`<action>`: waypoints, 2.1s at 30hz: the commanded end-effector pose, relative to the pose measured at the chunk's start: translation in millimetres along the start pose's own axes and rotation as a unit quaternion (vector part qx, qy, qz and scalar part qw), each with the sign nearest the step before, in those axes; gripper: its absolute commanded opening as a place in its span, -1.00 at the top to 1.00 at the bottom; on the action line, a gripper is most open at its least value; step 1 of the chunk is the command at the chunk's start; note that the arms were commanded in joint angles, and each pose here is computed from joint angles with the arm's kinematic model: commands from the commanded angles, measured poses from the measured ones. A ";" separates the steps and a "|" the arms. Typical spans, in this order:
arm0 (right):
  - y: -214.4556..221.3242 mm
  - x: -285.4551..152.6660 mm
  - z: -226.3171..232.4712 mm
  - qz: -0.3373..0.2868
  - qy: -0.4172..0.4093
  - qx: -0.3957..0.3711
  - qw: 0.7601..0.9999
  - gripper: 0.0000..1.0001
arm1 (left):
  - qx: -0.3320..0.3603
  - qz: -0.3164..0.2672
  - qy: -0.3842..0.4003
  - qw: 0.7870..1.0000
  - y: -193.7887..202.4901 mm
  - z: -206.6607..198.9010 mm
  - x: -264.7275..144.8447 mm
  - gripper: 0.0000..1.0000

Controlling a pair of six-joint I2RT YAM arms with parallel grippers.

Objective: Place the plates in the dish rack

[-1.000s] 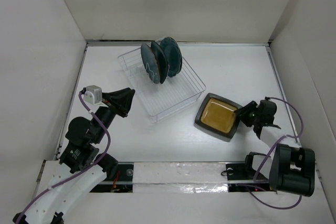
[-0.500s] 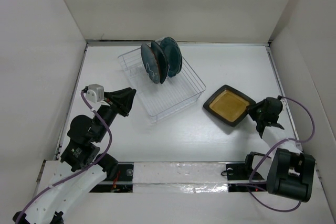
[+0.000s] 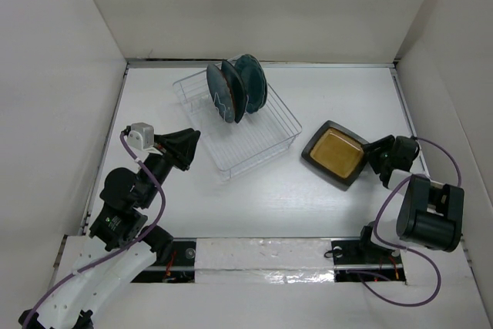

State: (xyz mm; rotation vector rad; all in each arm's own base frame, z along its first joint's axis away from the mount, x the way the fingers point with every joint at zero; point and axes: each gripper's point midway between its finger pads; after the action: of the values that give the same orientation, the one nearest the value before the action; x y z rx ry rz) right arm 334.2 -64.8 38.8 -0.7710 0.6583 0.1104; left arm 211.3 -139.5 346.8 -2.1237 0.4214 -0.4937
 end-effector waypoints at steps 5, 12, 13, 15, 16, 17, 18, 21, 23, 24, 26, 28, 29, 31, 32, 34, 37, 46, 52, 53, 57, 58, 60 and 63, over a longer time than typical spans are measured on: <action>21.6 -8.9 4.9 0.035 -0.058 0.021 0.997 -0.26 | -0.005 -0.016 0.012 1.000 -6.8 -5.2 2.6 0.57; 40.2 -12.2 2.2 0.077 -0.076 0.024 0.994 -0.15 | -0.006 -0.018 0.012 1.000 -7.6 -5.5 2.3 0.57; 42.6 -13.3 2.4 0.082 -0.076 0.025 0.993 -0.14 | -0.005 -0.017 0.012 1.000 -7.2 -5.2 2.6 0.57; 46.3 -16.0 4.3 0.090 -0.084 0.024 0.992 -0.03 | -0.005 -0.017 0.010 1.000 -7.1 -4.5 2.8 0.57; 48.2 -16.9 3.4 0.094 -0.083 0.023 0.992 0.03 | -0.005 -0.018 0.009 1.000 -7.4 -4.1 2.8 0.57; 48.1 -17.0 2.5 0.093 -0.081 0.020 0.992 0.10 | -0.004 -0.019 0.008 1.000 -7.9 -4.0 2.6 0.57; 48.0 -15.3 -1.8 0.089 -0.072 0.013 0.993 0.22 | -0.004 -0.019 0.008 1.000 -7.8 -3.6 2.4 0.57; 49.0 -8.3 -2.0 0.092 -0.075 0.019 0.993 0.54 | -0.002 -0.020 0.002 1.000 -7.7 -1.2 3.0 0.57; 48.2 -3.3 0.7 0.096 -0.083 0.023 0.992 0.68 | -0.001 -0.017 0.000 1.000 -6.2 -0.4 4.4 0.57; 48.6 -1.3 1.0 0.098 -0.083 0.031 0.991 0.72 | -0.001 -0.014 -0.003 1.000 -4.5 0.9 5.5 0.57; 47.5 -2.8 2.9 0.079 -0.095 0.042 0.991 0.91 | 0.000 -0.013 -0.004 1.000 -4.5 1.2 6.0 0.57; 27.4 -9.6 12.6 0.029 -0.109 0.054 0.992 0.99 | 0.000 -0.013 -0.007 1.000 -4.1 2.3 7.0 0.57; 21.5 -13.5 14.3 0.013 -0.109 0.057 0.992 1.00 | 0.001 -0.012 -0.007 1.000 -3.4 2.7 7.6 0.57; 12.0 -20.5 16.2 -0.012 -0.100 0.058 0.993 1.00 | 0.002 -0.008 -0.011 1.000 -1.1 4.6 9.2 0.57; -5.7 -32.3 30.5 -0.046 -0.119 0.047 0.991 1.00 | 0.003 -0.008 -0.014 1.000 -0.9 5.3 9.7 0.57; -23.7 -43.5 34.9 -0.080 -0.113 0.048 0.989 1.00 | 0.004 -0.008 -0.018 1.000 -0.4 7.2 10.9 0.57; -54.2 -73.3 59.9 -0.138 -0.137 0.032 0.980 1.00 | 0.007 -0.003 -0.022 1.000 1.7 8.6 13.8 0.57; -115.4 -146.1 125.7 -0.219 -0.216 -0.012 0.951 1.00 | 0.011 -0.004 -0.027 1.000 1.0 10.4 14.6 0.58; -162.0 -214.2 185.6 -0.283 -0.294 -0.054 0.911 1.00 | 0.011 -0.007 -0.025 1.000 -0.4 9.6 14.2 0.58; -160.6 -219.3 198.7 -0.277 -0.312 -0.066 0.906 1.00 | 0.010 -0.005 -0.023 1.000 0.0 8.9 13.8 0.58; -155.8 -249.0 255.7 -0.261 -0.387 -0.096 0.879 1.00 | 0.009 -0.008 -0.016 1.000 -1.6 6.0 13.7 0.57; -160.9 -261.5 269.6 -0.273 -0.401 -0.097 0.869 1.00 | 0.010 -0.008 -0.017 1.000 -1.7 6.3 13.5 0.57; -142.0 -266.0 301.0 -0.251 -0.436 -0.105 0.858 1.00 | 0.009 -0.004 -0.018 1.000 0.1 6.7 12.9 0.58; -126.8 -286.3 346.7 -0.244 -0.477 -0.110 0.837 1.00 | 0.007 -0.014 -0.013 1.000 -3.6 5.4 9.2 0.58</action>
State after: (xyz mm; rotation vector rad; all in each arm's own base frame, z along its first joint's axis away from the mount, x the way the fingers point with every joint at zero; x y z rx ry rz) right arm 341.3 85.0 375.5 -0.9903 -0.2332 0.1647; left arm 226.1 -141.4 332.2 -2.1119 0.4145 -0.4088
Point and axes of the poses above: each gripper's point midway between its finger pads, its own x axis out along the fingers, its own z axis along the line the jaws close on, y = z × x, and after that the axes turned 12 degrees about -x, right-handed
